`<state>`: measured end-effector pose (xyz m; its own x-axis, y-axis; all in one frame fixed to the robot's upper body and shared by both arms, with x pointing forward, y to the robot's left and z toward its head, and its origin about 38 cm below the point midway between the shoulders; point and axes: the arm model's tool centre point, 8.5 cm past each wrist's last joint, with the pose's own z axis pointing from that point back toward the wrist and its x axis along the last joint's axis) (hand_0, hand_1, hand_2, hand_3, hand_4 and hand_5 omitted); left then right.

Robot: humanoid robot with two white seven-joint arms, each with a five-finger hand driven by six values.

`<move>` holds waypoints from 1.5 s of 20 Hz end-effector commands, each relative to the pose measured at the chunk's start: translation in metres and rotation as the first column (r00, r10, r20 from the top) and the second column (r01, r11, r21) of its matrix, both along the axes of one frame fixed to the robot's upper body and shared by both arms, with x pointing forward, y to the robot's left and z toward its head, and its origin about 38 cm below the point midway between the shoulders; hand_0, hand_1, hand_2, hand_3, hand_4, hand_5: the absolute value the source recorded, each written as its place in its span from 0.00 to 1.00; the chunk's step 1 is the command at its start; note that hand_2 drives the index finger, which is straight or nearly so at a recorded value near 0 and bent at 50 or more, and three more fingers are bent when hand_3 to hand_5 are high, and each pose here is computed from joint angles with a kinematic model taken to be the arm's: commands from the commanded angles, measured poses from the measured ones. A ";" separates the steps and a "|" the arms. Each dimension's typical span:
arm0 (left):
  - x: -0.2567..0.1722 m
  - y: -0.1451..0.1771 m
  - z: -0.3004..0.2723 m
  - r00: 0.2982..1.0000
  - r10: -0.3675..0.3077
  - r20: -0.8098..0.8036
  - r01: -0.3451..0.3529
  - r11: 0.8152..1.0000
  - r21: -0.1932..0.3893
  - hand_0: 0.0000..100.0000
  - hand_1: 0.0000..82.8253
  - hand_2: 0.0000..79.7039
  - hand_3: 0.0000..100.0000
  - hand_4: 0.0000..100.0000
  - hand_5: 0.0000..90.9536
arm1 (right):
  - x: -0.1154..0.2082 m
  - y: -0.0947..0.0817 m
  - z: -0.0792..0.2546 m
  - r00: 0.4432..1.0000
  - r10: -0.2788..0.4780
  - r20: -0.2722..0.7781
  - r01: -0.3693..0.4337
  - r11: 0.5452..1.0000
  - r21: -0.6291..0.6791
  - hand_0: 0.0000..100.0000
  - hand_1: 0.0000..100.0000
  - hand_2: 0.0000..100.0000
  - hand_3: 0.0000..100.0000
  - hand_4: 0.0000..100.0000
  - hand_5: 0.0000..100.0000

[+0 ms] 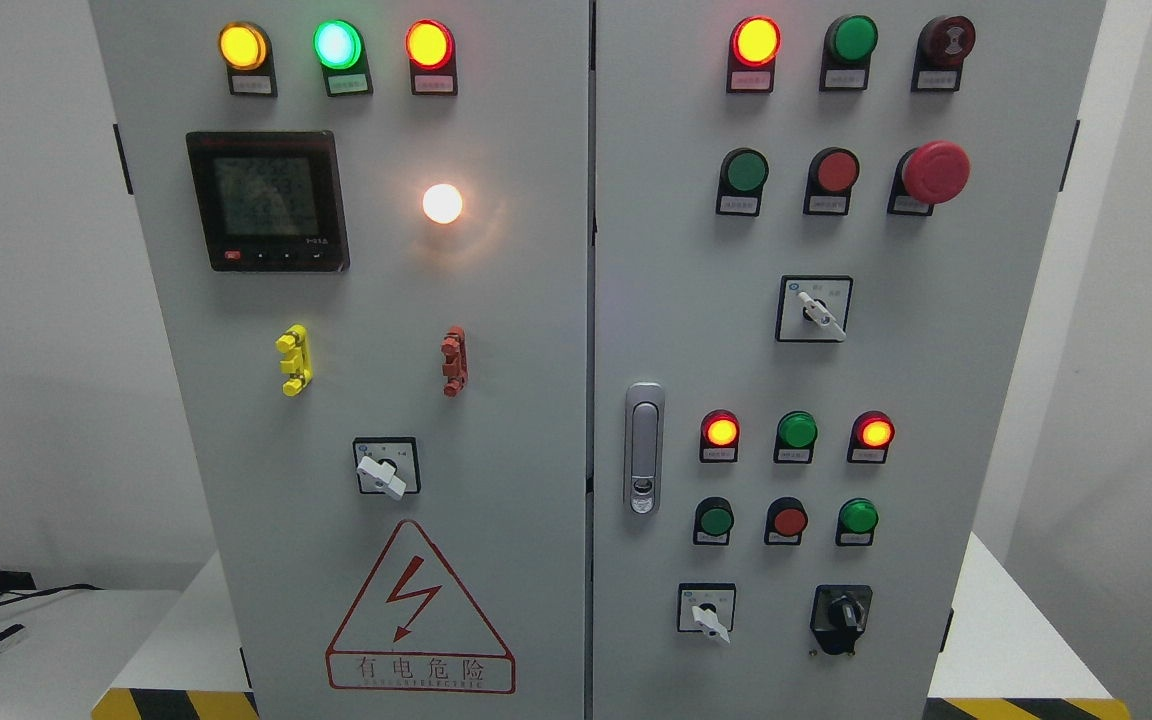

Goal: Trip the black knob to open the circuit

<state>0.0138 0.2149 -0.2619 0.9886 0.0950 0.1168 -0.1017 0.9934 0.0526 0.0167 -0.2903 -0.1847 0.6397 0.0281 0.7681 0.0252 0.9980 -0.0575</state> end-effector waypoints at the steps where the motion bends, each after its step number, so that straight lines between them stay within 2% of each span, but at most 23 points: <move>1: 0.000 0.001 0.000 1.000 0.005 0.000 -0.005 1.000 0.002 0.12 0.47 0.00 0.00 0.00 0.00 | 0.050 -0.005 0.061 0.949 0.037 0.314 -0.016 0.997 -0.070 0.38 0.17 0.07 0.43 0.43 0.36; 2: 0.000 0.001 0.000 1.000 0.005 0.000 -0.005 1.000 0.002 0.12 0.47 0.00 0.00 0.00 0.00 | 0.059 -0.007 0.072 0.923 0.050 0.381 -0.017 0.996 -0.089 0.37 0.18 0.08 0.45 0.44 0.37; 3: 0.000 0.000 0.000 1.000 0.005 0.000 -0.005 1.000 0.000 0.12 0.47 0.00 0.00 0.00 0.00 | 0.068 -0.008 0.084 0.896 0.063 0.440 -0.019 0.994 -0.105 0.37 0.21 0.12 0.51 0.49 0.43; 5: 0.000 0.000 0.000 1.000 0.005 0.000 -0.005 1.000 0.000 0.12 0.47 0.00 0.00 0.00 0.00 | 0.083 -0.010 0.111 0.838 0.090 0.538 -0.018 0.990 -0.137 0.35 0.23 0.15 0.55 0.53 0.52; 10: 0.000 0.000 0.000 1.000 0.005 0.000 -0.005 1.000 0.000 0.12 0.47 0.00 0.00 0.00 0.00 | 0.112 -0.017 0.180 0.701 0.148 0.698 0.002 0.978 -0.210 0.33 0.28 0.17 0.59 0.63 0.73; 15: 0.000 0.001 0.000 1.000 0.005 0.000 -0.005 1.000 0.002 0.12 0.47 0.00 0.00 0.00 0.00 | 0.132 -0.023 0.231 0.584 0.183 0.791 0.047 0.965 -0.258 0.31 0.30 0.16 0.62 0.71 0.81; 21: 0.000 0.000 0.000 1.000 0.005 0.000 -0.005 1.000 0.000 0.12 0.47 0.00 0.00 0.00 0.00 | 0.160 -0.019 0.265 0.490 0.201 0.848 0.064 0.962 -0.265 0.28 0.37 0.22 0.64 0.77 0.86; 27: 0.000 0.000 0.000 1.000 0.005 0.000 -0.005 1.000 0.000 0.12 0.47 0.00 0.00 0.00 0.00 | 0.196 -0.021 0.291 0.447 0.193 0.873 0.092 0.961 -0.260 0.25 0.49 0.23 0.70 0.82 0.93; 30: 0.000 0.001 0.000 1.000 0.005 0.000 -0.005 1.000 0.002 0.12 0.47 0.00 0.00 0.00 0.00 | 0.212 -0.022 0.299 0.462 0.188 0.867 0.097 0.961 -0.260 0.24 0.53 0.23 0.72 0.84 0.98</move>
<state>0.0138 0.2149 -0.2619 0.9886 0.0950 0.1168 -0.1017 0.9934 0.0528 0.1979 -0.3137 0.0481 -0.2214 0.2457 0.9437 0.1193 0.9673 -0.2239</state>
